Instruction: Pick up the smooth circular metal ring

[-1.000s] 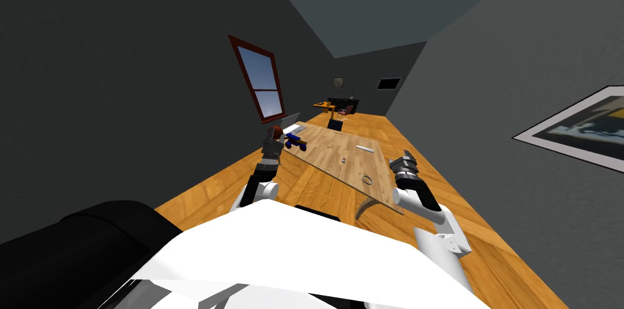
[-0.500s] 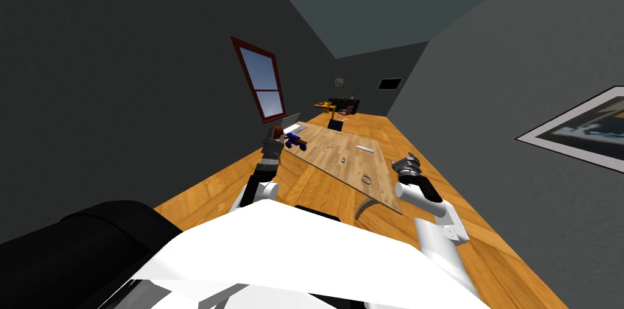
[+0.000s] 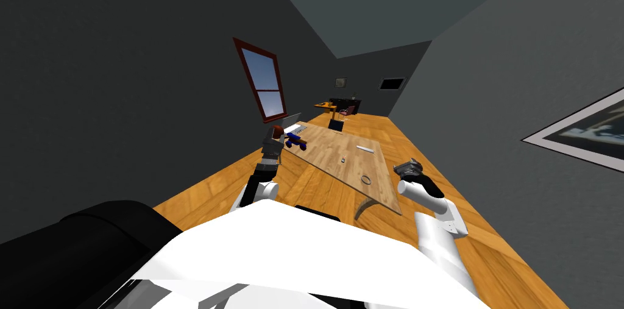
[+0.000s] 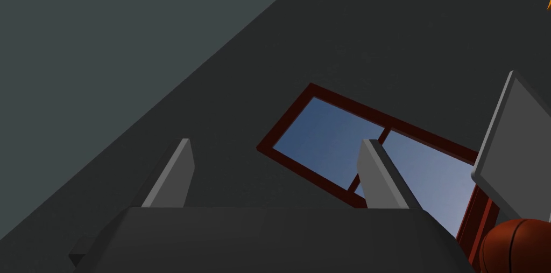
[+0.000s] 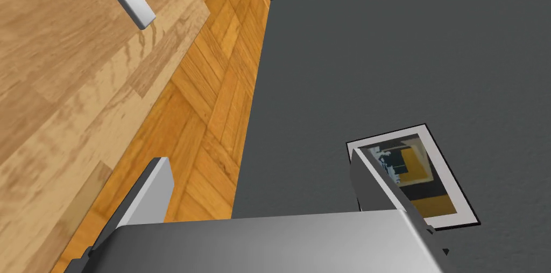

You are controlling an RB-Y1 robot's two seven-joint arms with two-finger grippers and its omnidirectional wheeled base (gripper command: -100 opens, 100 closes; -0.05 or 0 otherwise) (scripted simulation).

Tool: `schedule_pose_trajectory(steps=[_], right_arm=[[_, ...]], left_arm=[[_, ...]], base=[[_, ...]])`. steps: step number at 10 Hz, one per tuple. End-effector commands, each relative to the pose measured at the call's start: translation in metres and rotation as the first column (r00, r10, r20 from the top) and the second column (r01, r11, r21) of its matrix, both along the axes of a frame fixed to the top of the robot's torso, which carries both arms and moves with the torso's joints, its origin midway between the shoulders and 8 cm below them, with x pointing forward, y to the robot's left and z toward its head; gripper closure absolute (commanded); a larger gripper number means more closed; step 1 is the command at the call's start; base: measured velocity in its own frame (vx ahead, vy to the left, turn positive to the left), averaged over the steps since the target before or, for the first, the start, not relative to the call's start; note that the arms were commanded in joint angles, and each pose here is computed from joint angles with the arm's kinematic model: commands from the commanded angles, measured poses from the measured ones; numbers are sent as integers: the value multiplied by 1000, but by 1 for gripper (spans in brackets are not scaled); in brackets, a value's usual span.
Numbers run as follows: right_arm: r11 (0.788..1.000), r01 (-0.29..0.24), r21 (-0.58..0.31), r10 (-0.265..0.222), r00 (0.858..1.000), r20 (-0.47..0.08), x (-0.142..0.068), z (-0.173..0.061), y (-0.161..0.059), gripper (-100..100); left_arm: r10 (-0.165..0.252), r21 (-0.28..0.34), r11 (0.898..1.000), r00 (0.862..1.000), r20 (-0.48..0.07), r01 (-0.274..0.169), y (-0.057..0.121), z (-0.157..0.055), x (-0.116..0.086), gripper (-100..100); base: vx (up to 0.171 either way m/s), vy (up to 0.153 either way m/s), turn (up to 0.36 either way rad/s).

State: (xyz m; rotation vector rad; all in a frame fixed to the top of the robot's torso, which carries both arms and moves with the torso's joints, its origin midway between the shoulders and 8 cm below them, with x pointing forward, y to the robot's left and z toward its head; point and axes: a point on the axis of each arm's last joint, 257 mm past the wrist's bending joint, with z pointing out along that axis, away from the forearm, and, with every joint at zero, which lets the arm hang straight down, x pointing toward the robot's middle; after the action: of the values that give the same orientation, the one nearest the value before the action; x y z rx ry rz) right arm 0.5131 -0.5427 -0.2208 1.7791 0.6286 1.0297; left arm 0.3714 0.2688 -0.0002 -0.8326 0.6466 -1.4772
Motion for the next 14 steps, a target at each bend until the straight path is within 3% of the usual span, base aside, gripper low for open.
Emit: schedule_pose_trajectory(steps=[1, 4, 5, 8, 9, 10, 11, 12, 13, 14], right_arm=[[996, 42, 73, -40, 999, -25, -1, -12, -16, -100], [984, 86, 155, -73, 993, -90, -6, -39, -25, -100], [970, 121, 209, -100, 989, -105, -7, -49, -34, -100], [943, 169, 287, -121, 977, -177, -15, -77, -38, -100], [917, 206, 343, -139, 968, -208, -19, -92, -42, -100], [913, 210, 349, -137, 965, -224, -21, -96, -40, -100], [884, 244, 399, -150, 956, -252, -25, -105, -42, -100], [878, 252, 407, -147, 951, -271, -28, -116, -40, -100], [844, 285, 453, -155, 941, -302, -33, -126, -40, -100], [839, 292, 459, -151, 936, -318, -36, -134, -37, -100]], left_arm=[[0, 0, 1000, 1000, 0, 0, 0, 0, 0, 0], [0, 0, 1000, 1000, 0, 0, 0, 0, 0, 0], [0, 0, 1000, 1000, 0, 0, 0, 0, 0, 0], [0, 0, 1000, 1000, 0, 0, 0, 0, 0, 0], [0, 0, 1000, 1000, 0, 0, 0, 0, 0, 0], [0, 0, 1000, 1000, 0, 0, 0, 0, 0, 0], [0, 0, 1000, 1000, 0, 0, 0, 0, 0, 0], [0, 0, 1000, 1000, 0, 0, 0, 0, 0, 0], [0, 0, 1000, 1000, 0, 0, 0, 0, 0, 0], [0, 0, 1000, 1000, 0, 0, 0, 0, 0, 0]], base=[[3, -19, 39], [9, -19, 23], [15, -18, 38], [18, -15, 22], [27, -13, 38], [23, -13, 20], [32, -11, 33], [27, -11, 15], [29, -15, 29], [24, -11, 21]])
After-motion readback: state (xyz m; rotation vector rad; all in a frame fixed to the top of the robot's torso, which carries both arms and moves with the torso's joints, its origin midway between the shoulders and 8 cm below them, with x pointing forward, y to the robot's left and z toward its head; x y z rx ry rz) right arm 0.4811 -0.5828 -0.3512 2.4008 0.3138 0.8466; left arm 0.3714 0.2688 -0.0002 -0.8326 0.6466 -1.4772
